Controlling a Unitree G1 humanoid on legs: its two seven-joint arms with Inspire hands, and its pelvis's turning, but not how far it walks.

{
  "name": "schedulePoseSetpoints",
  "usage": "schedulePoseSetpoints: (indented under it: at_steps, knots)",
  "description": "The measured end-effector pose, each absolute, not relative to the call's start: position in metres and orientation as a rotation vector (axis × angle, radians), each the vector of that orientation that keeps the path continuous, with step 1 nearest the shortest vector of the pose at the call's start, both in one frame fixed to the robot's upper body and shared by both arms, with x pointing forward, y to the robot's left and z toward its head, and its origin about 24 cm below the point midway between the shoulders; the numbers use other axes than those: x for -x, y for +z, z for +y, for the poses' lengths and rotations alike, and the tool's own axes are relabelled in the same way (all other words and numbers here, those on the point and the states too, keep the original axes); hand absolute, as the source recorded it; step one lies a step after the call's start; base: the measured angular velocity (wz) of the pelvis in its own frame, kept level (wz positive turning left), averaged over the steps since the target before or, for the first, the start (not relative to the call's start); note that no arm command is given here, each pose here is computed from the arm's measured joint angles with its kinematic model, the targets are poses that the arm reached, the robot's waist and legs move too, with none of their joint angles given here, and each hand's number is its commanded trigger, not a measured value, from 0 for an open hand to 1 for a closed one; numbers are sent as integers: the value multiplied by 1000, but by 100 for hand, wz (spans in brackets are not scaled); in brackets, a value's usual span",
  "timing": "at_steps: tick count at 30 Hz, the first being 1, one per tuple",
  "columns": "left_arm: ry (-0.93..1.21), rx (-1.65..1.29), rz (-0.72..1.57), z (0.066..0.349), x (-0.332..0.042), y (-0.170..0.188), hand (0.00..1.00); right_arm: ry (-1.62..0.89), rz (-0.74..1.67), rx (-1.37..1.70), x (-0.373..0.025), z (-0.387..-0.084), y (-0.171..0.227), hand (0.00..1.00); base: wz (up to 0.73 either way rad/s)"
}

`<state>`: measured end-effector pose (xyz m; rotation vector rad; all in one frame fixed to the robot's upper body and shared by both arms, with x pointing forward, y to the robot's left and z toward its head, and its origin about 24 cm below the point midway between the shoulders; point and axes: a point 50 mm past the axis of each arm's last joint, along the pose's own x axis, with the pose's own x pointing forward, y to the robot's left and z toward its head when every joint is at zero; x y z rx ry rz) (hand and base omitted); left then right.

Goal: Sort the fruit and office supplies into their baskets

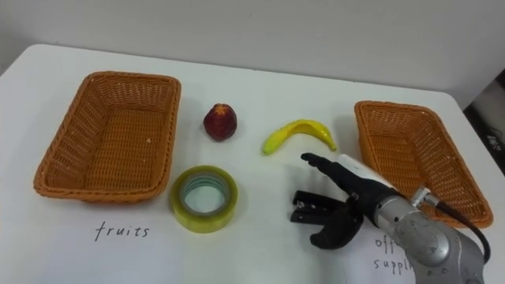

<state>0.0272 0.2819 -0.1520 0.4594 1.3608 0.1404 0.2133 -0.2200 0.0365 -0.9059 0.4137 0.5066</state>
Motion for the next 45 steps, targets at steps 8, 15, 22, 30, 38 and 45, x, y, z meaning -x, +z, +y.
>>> schedulePoseSetpoints:
  at_steps: [8, 15, 22, 30, 38, 45]
  knots:
    - [145, -469, 1337, 282, -33, -150, 0, 504, 466, 944, -212, -221, 29, 0, 0]
    - [168, -499, 1339, 282, -31, -150, 0, 520, 495, 1045, -211, -217, 26, 0, 0]
    - [167, -525, 1356, 281, -27, -151, 0, 510, 517, 1045, -211, -219, 25, 0, 4]
    - [155, -534, 1363, 279, -26, -152, 0, 503, 528, 1040, -211, -220, 25, 0, 0]
    - [151, -537, 1369, 279, -26, -152, 0, 501, 534, 1033, -211, -220, 24, 0, 0]
    - [150, -539, 1365, 279, -27, -152, 0, 501, 533, 1034, -211, -220, 24, 0, 0]
